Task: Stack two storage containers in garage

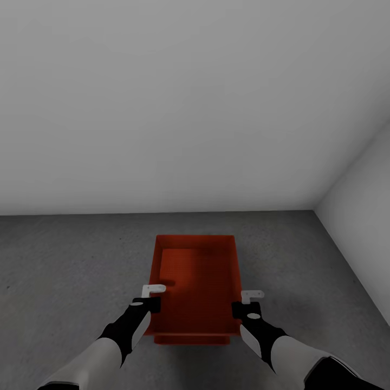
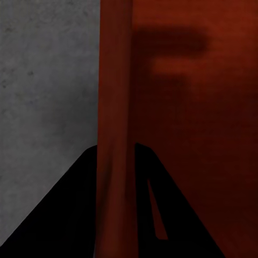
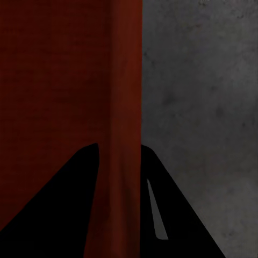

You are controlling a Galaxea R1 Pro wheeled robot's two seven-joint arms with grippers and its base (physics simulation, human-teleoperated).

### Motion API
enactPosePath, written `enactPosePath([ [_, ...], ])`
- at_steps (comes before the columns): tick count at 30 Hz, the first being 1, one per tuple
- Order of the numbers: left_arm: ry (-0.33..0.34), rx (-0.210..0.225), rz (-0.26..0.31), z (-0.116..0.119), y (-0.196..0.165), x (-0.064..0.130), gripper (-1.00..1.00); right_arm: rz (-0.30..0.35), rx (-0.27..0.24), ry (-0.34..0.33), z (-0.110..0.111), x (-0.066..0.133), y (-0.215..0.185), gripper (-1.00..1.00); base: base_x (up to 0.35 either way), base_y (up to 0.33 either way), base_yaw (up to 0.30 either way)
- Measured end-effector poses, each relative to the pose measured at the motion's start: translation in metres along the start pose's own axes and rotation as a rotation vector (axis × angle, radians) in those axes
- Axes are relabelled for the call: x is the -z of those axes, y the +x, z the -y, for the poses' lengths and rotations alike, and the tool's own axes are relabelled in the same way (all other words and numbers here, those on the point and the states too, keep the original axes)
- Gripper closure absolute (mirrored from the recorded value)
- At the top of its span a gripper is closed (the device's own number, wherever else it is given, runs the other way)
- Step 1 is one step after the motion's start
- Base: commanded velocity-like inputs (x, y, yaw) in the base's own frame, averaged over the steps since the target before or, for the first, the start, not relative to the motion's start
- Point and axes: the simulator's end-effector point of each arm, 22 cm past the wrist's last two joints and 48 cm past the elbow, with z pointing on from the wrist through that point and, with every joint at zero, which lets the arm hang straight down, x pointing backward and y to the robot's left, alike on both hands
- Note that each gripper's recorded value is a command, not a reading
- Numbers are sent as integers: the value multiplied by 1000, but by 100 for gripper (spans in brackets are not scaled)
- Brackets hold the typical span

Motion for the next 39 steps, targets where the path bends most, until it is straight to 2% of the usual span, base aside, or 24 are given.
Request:
enactPosePath([
  [15, -1, 1, -1, 0, 1, 0, 100, -1, 1, 0, 0, 0, 0, 100, 0, 0, 0],
  [26, -1, 2, -2, 1, 6, -15, 100, -2, 2, 0, -1, -14, 7, 100, 0, 0, 0],
  [39, 0, 4, -5, 1, 10, -21, 100, -5, 5, 0, -2, -20, 10, 100, 0, 0, 0],
])
